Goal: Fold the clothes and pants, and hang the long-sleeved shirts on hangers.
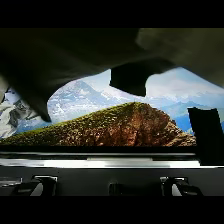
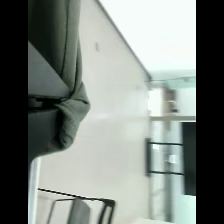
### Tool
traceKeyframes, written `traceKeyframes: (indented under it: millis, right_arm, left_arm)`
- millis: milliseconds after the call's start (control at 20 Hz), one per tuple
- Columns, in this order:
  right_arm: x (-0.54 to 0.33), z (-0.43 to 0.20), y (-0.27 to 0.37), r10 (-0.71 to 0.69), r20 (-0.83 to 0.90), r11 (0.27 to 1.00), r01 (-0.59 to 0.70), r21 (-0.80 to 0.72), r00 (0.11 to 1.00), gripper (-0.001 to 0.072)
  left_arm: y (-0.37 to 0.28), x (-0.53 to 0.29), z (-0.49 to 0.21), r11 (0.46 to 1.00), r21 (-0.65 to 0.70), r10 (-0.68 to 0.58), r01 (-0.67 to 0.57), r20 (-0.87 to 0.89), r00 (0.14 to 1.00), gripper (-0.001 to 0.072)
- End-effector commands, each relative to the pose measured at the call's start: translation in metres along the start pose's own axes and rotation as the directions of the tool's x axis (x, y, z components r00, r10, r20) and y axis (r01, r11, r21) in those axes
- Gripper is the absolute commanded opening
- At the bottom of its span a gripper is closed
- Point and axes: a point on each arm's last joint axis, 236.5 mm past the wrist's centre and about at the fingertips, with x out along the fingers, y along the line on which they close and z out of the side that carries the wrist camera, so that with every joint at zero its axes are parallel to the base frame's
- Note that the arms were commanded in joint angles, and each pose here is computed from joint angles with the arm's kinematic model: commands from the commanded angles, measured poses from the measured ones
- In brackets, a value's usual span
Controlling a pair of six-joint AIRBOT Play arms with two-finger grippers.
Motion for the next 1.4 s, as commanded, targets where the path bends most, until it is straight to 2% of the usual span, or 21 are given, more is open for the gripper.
traceKeyframes:
  millis: [0, 100, 200, 250, 350, 450, 550, 600, 700, 750, 800, 900, 1000, 1100, 1150, 1200, 1250, 1300, 1350]
  right_arm:
    - [-0.027, 0.03, 0.008, -0.008, 0.092, 1.0, 0.009, -0.01, 0.996, 0.0036]
    - [-0.015, 0.01, 0.0, -0.023, 0.018, 1.0, 0.024, -0.018, 1.0, 0.0036]
    - [0.011, -0.048, -0.01, -0.018, -0.187, 1.0, 0.018, -0.003, 0.982, 0.0035]
    - [0.027, -0.091, -0.018, -0.011, -0.318, 1.0, 0.017, 0.019, 0.948, 0.0035]
    - [0.058, -0.199, -0.035, 0.029, -0.577, 0.995, 0.032, 0.095, 0.816, 0.0035]
    - [0.082, -0.311, -0.057, 0.055, -0.73, 0.981, 0.1, 0.168, 0.681, 0.0035]
    - [0.105, -0.405, -0.083, 0.032, -0.773, 0.954, 0.211, 0.212, 0.633, 0.0035]
    - [0.117, -0.44, -0.094, 0.013, -0.769, 0.906, 0.318, 0.28, 0.639, 0.0035]
    - [0.132, -0.487, -0.104, 0.017, -0.768, 0.715, 0.529, 0.456, 0.64, 0.0037]
    - [0.136, -0.505, -0.102, 0.04, -0.776, 0.632, 0.586, 0.508, 0.63, 0.0037]
    - [0.138, -0.521, -0.097, 0.068, -0.786, 0.601, 0.604, 0.524, 0.615, 0.0037]
    - [0.135, -0.548, -0.084, 0.104, -0.818, 0.613, 0.611, 0.501, 0.566, 0.0036]
    - [0.132, -0.566, -0.073, 0.132, -0.838, 0.652, 0.59, 0.476, 0.53, 0.0036]
    - [0.13, -0.568, -0.077, 0.132, -0.842, 0.646, 0.599, 0.474, 0.523, 0.0037]
    - [0.126, -0.563, -0.086, 0.131, -0.846, 0.636, 0.611, 0.473, 0.518, 0.0038]
    - [0.118, -0.554, -0.099, 0.135, -0.854, 0.63, 0.622, 0.465, 0.503, 0.0081]
    - [0.104, -0.544, -0.117, 0.142, -0.871, 0.643, 0.625, 0.443, 0.471, 0.0234]
    - [0.08, -0.538, -0.136, 0.151, -0.898, 0.674, 0.622, 0.399, 0.413, 0.0379]
    - [0.051, -0.536, -0.153, 0.157, -0.928, 0.699, 0.626, 0.347, 0.339, 0.0407]
  left_arm:
    - [-0.009, -0.012, 0.033, 1.0, -0.007, 0.003, -0.002, 0.103, 0.995, 0.0021]
    - [0.005, -0.003, 0.017, 0.999, 0.026, 0.037, -0.038, 0.049, 0.998, 0.0021]
    - [0.033, 0.015, -0.043, 0.996, 0.046, 0.079, -0.073, -0.143, 0.987, 0.0021]
    - [0.048, 0.025, -0.089, 0.997, 0.005, 0.078, -0.079, -0.271, 0.96, 0.0022]
    - [0.08, 0.036, -0.188, 0.988, -0.091, 0.062, -0.123, -0.494, 0.867, 0.0023]
    - [0.116, 0.037, -0.3, 0.98, -0.109, 0.055, -0.168, -0.662, 0.747, 0.0023]
    - [0.154, 0.025, -0.415, 0.952, -0.132, 0.074, -0.276, -0.776, 0.626, 0.0022]
    - [0.172, 0.018, -0.468, 0.93, -0.135, 0.092, -0.341, -0.814, 0.573, 0.0022]
    - [0.191, 0.002, -0.547, 0.885, -0.162, 0.071, -0.437, -0.879, 0.471, 0.0023]
    - [0.191, -0.002, -0.575, 0.845, -0.215, 0.029, -0.49, -0.896, 0.443, 0.0023]
    - [0.187, -0.005, -0.596, 0.795, -0.273, -0.015, -0.542, -0.902, 0.432, 0.0023]
    - [0.177, -0.008, -0.623, 0.713, -0.35, -0.087, -0.608, -0.904, 0.418, 0.0023]
    - [0.168, -0.015, -0.632, 0.698, -0.367, -0.131, -0.615, -0.91, 0.393, 0.0023]
    - [0.162, -0.021, -0.625, 0.688, -0.393, -0.187, -0.61, -0.908, 0.374, 0.0026]
    - [0.162, -0.026, -0.616, 0.683, -0.411, -0.227, -0.604, -0.905, 0.359, 0.0089]
    - [0.166, -0.037, -0.606, 0.69, -0.413, -0.265, -0.595, -0.909, 0.323, 0.0313]
    - [0.171, -0.055, -0.595, 0.695, -0.409, -0.308, -0.592, -0.913, 0.268, 0.0545]
    - [0.179, -0.083, -0.584, 0.691, -0.384, -0.345, -0.612, -0.92, 0.188, 0.0623]
    - [0.19, -0.116, -0.578, 0.677, -0.327, -0.358, -0.66, -0.929, 0.092, 0.0622]
